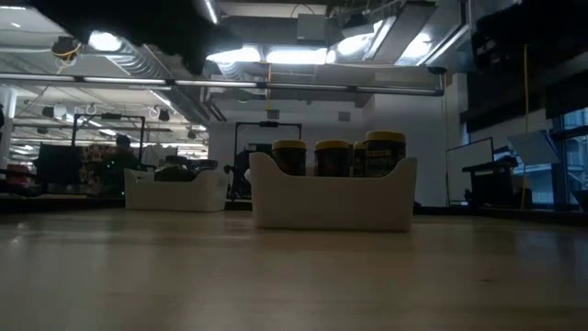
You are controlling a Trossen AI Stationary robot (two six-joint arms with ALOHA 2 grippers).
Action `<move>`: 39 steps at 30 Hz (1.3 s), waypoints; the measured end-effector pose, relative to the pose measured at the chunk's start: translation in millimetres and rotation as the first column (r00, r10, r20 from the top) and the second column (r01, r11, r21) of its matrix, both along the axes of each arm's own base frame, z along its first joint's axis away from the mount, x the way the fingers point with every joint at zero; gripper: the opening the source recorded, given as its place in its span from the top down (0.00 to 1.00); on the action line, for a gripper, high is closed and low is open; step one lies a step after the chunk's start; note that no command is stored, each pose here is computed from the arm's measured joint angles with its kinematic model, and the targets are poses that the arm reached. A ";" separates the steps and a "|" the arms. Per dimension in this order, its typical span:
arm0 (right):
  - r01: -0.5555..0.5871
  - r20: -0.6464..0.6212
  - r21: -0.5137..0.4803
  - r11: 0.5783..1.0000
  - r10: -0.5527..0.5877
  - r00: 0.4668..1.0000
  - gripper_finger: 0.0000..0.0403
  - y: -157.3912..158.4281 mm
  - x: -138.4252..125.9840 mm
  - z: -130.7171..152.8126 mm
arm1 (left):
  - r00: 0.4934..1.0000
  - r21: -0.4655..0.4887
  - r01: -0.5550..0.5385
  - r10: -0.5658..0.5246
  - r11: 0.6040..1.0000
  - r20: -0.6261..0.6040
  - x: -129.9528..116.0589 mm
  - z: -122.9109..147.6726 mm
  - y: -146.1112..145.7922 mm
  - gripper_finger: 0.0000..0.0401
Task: Sort spices by type
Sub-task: Return to Home Position
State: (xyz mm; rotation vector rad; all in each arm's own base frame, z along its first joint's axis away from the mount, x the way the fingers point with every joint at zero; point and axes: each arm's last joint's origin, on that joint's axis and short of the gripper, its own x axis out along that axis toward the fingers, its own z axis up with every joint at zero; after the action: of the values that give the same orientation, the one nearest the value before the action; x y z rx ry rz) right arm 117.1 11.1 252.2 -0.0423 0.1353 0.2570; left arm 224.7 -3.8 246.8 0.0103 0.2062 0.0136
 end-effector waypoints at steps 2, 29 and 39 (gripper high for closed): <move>0.024 -0.003 -0.002 1.000 -0.024 1.000 0.98 -2.9 1.6 -6.5 | 1.000 -0.006 -0.013 0.013 1.000 0.009 -7.8 -7.2 2.8 0.99; 0.161 0.043 0.081 0.984 -0.165 0.985 0.98 -13.8 -13.8 -68.4 | 0.961 -0.130 -0.189 0.211 0.973 0.179 -88.8 -58.0 23.1 0.98; 0.247 0.108 0.116 0.962 -0.259 0.960 0.98 -15.9 -20.4 -79.6 | 0.961 -0.132 -0.195 0.216 0.972 0.175 -99.1 -61.7 22.2 0.99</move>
State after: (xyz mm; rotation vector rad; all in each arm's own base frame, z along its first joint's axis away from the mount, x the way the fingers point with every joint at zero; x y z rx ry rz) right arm 96.6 -4.8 172.6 0.0607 0.0043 0.0044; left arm 125.6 18.4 185.2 -0.1260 0.0175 0.2099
